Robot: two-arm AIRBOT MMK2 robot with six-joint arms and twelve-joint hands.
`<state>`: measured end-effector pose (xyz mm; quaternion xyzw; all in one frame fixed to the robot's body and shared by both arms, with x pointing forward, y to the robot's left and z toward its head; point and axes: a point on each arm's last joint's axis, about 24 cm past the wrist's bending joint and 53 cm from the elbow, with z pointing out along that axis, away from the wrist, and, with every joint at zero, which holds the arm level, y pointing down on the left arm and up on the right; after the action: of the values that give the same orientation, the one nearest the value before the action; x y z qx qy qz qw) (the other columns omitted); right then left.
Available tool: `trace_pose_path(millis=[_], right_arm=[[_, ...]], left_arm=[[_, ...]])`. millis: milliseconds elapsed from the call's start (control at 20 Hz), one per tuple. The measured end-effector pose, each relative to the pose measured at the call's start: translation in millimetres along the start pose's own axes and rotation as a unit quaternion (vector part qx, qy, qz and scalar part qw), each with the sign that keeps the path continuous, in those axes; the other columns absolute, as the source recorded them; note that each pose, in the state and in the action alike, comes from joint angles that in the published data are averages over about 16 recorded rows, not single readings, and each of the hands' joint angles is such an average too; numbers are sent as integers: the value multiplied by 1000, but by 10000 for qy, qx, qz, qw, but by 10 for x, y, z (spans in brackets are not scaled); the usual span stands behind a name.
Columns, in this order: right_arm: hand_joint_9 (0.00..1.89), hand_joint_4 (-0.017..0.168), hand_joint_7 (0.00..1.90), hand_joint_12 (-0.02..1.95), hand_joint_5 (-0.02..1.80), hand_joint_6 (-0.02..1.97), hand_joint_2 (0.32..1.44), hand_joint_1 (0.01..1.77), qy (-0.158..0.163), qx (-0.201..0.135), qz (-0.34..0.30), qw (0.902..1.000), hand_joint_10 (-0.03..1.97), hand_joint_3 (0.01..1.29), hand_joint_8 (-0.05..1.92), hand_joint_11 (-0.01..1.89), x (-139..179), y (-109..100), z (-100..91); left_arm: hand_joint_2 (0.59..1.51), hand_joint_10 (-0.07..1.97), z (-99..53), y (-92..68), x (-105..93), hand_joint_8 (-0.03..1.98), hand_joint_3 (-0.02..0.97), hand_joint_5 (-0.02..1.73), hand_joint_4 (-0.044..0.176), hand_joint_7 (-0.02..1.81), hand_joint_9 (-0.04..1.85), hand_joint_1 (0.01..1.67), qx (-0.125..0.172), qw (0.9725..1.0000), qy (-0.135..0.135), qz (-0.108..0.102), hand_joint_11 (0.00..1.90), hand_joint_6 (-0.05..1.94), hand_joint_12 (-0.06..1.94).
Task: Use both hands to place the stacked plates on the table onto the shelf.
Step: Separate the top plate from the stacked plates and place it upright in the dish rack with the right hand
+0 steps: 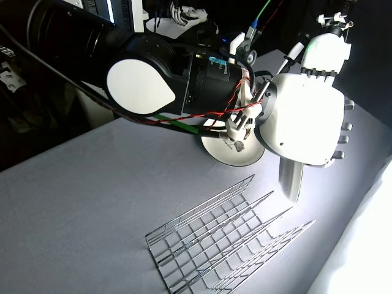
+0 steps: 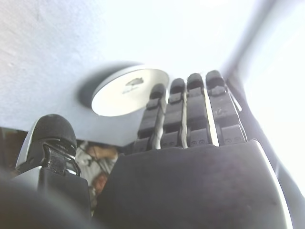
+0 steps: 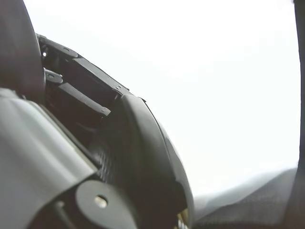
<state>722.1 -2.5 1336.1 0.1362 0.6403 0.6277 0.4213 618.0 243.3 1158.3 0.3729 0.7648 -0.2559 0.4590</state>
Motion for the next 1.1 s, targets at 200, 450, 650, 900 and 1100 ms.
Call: trace_pose_path(millis=[200,450,650,900,1100], right_arm=[[1008,-8,1144,1024,1025,766,962,1389,-55,-30,492,9988,982,14,710,821,-7,24,4],[1004,-8,1139,1040,1023,741,966,1391,-198,-100,1136,9933,994,14,720,816,-88,67,-3],[1010,-8,1139,1040,1024,726,970,1393,-354,-160,1539,9873,990,14,719,818,-208,95,-40],[1006,-8,1130,1050,1022,724,975,1394,-550,-218,1870,9806,992,14,732,818,-382,114,-139],[1013,-8,1131,1049,1024,723,977,1394,-684,-216,2005,9771,979,14,720,822,-505,90,-250]], left_arm=[[1180,6,7,-3,-3,9,9,21,2,20,18,22,9,10000,-7,-6,14,19,11],[1180,6,16,-3,-3,8,9,21,2,19,18,22,15,10000,-7,-6,14,19,12],[1180,6,24,-4,-3,8,9,21,2,18,18,21,23,10000,-8,-7,14,19,12],[1180,6,28,-7,-8,8,9,21,2,18,18,22,33,10000,-18,-15,15,19,12],[1180,6,32,-20,-15,8,9,20,2,17,18,22,57,10000,-32,-27,15,19,12]])
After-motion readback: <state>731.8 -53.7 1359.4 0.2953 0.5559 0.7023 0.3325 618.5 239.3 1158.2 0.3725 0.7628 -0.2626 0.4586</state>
